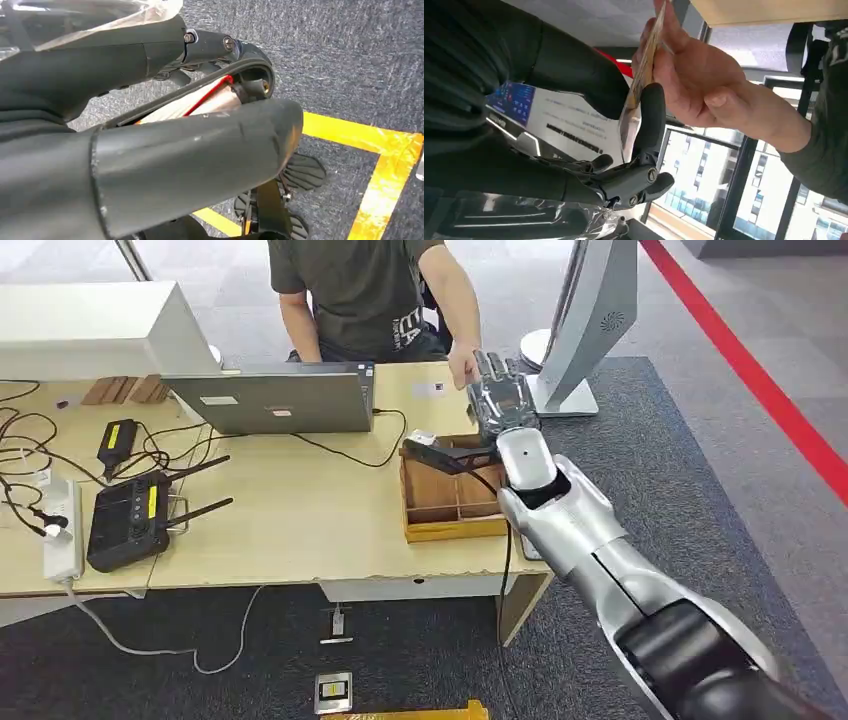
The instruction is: Pass the card to the sensor for recognition and then transmit it.
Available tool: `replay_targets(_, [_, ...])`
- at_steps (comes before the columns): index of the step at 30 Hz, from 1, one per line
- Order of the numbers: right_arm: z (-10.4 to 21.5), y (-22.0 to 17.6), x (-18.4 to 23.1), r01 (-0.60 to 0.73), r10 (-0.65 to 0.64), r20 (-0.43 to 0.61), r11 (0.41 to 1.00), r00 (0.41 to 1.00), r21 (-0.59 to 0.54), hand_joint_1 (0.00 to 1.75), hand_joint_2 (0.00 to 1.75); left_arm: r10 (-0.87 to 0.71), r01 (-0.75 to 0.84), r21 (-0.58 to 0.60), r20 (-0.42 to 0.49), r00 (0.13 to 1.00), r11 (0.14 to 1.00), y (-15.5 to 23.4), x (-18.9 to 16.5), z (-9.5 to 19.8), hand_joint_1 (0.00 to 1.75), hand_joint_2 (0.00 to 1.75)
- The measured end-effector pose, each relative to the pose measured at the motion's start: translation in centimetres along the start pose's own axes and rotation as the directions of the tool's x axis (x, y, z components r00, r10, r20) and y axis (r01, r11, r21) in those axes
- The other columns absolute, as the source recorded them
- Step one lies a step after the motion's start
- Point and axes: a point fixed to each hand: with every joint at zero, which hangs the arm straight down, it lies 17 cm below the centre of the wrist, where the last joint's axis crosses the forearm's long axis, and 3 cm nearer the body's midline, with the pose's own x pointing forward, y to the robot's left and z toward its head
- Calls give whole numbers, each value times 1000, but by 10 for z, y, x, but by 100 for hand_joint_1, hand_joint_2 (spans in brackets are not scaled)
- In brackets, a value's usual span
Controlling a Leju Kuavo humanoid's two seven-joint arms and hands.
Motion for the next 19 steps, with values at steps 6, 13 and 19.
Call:
replay_targets(6, [8, 16, -8, -26, 27, -18, 999, 999, 32, 0, 0, -13, 13, 0, -25, 1000, 1000, 0, -5, 0, 0, 0])
replay_targets(13, [9, 11, -28, -92, 92, -50, 996, 994, -2, 0, 0, -15, 15, -1, -34, 999, 1000, 0, -6, 0, 0, 0])
replay_targets(19, [12, 14, -95, -149, 156, -148, 987, 977, 56, 0, 0, -28, 27, -13, -45, 999, 1000, -1, -11, 1, 0, 0])
